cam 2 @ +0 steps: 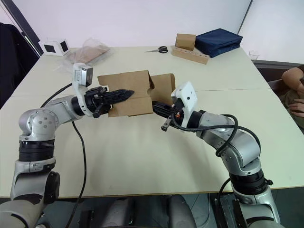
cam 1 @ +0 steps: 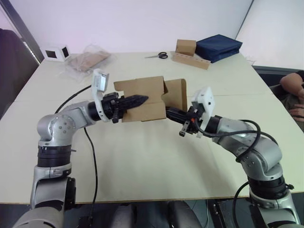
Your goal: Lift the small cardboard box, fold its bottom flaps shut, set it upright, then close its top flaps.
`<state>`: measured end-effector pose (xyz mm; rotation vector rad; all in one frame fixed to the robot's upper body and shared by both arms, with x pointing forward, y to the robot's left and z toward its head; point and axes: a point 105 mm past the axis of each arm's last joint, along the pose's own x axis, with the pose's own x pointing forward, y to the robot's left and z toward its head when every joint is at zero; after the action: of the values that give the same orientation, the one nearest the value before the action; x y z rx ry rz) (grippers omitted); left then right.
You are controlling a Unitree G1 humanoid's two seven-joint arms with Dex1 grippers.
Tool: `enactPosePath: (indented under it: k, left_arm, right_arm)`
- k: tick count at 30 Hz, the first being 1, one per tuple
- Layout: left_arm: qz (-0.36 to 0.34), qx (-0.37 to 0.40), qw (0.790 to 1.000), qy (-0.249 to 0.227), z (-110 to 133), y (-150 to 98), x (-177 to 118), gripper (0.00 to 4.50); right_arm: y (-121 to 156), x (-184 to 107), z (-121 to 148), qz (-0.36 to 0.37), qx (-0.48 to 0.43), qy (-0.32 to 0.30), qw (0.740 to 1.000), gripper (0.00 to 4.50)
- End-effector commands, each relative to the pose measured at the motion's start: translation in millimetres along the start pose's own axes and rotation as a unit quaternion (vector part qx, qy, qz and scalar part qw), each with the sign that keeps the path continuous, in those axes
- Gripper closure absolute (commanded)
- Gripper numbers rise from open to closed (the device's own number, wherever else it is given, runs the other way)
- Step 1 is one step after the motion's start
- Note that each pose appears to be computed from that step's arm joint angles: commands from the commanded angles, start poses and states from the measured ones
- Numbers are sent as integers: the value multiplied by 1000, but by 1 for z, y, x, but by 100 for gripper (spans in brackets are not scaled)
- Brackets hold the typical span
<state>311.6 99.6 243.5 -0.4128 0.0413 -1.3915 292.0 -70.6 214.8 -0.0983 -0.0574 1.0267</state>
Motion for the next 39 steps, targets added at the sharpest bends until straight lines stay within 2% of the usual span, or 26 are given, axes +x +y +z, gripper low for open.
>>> enactPosePath:
  k: [1, 9, 14, 20, 25, 29, 30, 31, 33, 34, 39]
  left_arm:
    - [-24, 27, 999, -17, 13, -13, 3, 447]
    - [-23, 27, 999, -13, 14, -13, -2, 447]
    - [-31, 23, 999, -3, 14, -17, -4, 447]
    - [-45, 15, 999, 1, 13, -21, -2, 447]
    - [-80, 6, 997, 8, 13, -33, 2, 447]
    - [-93, 1, 996, 10, 12, -38, 4, 447]
    - [-94, 1, 996, 11, 12, -39, 4, 450]
    - [-94, 1, 996, 11, 12, -40, 4, 450]
    - [-95, 1, 995, 11, 11, -41, 5, 450]
    - [-95, 1, 995, 10, 11, -41, 6, 450]
    - [-94, -1, 995, 10, 11, -42, 7, 450]
  right_arm:
    - [9, 1, 10, 24, -19, -12, 999, 450]
    - [-14, -28, 24, -16, -27, -15, 999, 450]
    - [-39, -65, 36, -50, 9, -33, 998, 450]
    - [-60, -88, 39, -73, 46, -45, 995, 450]
    - [-84, -96, 26, -91, 100, -58, 989, 450]
    - [-85, -89, 15, -80, 121, -54, 988, 450]
    - [-84, -86, 12, -75, 125, -52, 988, 398]
    - [-83, -83, 11, -71, 127, -51, 988, 387]
    - [-74, -75, 10, -46, 136, -56, 988, 322]
    - [-70, -72, 11, -37, 137, -60, 988, 276]
    - [-58, -63, 17, -6, 138, -69, 988, 99]
